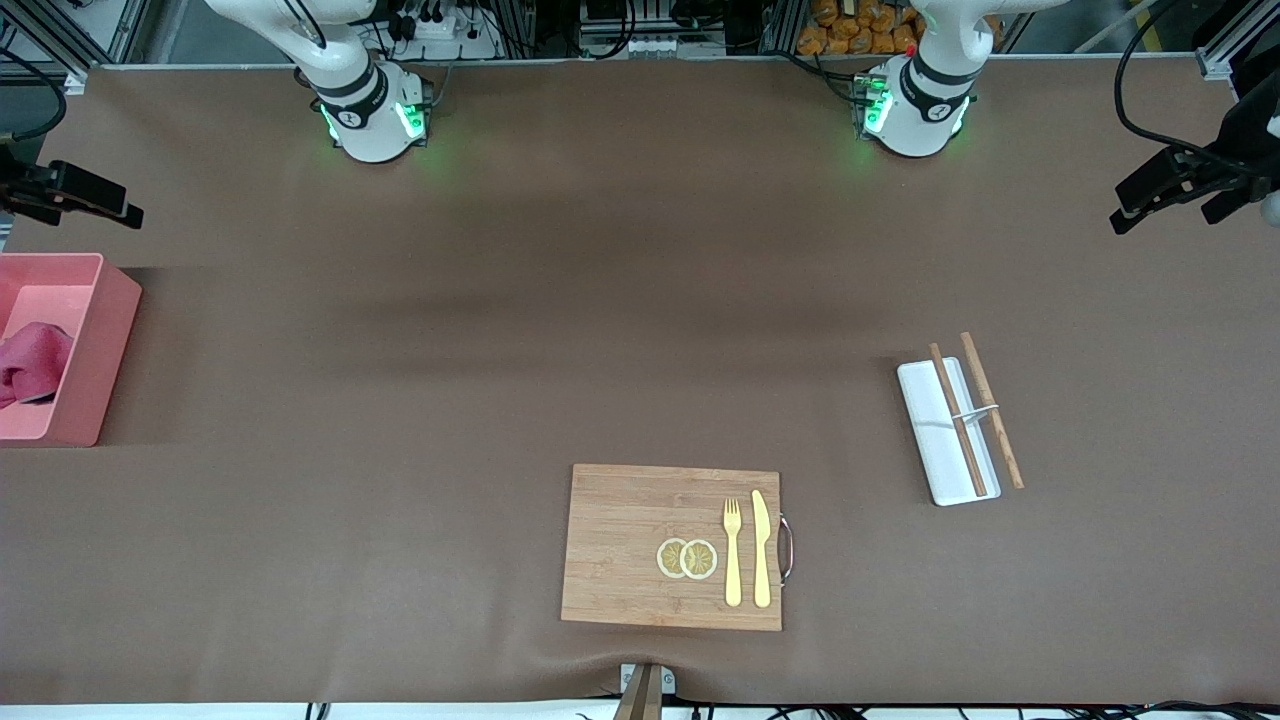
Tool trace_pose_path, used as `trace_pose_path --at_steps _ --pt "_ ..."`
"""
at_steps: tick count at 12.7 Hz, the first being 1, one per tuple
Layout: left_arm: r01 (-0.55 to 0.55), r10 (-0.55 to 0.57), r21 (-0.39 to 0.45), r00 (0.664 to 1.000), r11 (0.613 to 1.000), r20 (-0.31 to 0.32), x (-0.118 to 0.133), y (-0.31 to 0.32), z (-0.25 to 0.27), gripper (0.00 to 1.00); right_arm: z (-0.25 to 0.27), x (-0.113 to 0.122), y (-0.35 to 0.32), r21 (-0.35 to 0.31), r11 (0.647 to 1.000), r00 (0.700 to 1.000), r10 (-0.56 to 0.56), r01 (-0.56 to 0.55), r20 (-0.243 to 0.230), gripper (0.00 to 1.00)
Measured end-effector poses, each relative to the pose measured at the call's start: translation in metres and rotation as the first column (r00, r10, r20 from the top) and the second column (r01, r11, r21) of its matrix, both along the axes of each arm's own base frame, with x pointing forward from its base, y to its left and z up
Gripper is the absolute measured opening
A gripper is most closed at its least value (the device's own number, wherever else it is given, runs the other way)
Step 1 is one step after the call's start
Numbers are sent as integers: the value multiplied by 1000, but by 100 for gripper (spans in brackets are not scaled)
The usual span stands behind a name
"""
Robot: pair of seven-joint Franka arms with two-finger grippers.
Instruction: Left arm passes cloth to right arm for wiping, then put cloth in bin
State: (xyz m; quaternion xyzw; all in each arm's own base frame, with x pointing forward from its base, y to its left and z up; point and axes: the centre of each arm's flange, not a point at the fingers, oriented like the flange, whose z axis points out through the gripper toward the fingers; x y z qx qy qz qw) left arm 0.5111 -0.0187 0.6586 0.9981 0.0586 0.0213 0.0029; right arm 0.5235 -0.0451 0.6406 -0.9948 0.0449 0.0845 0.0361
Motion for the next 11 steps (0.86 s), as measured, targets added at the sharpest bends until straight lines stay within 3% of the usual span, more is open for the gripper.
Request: trace_pose_path --at_steps 4,11 --pt "-2 2 0 1000 1000 -11 -2 0 5 100 9 1 -6 -5 1000 999 -13 13 32 100" --pt "-7 7 0 1000 1000 -20 -6 0 15 100 12 0 -10 -35 999 999 -18 19 35 100"
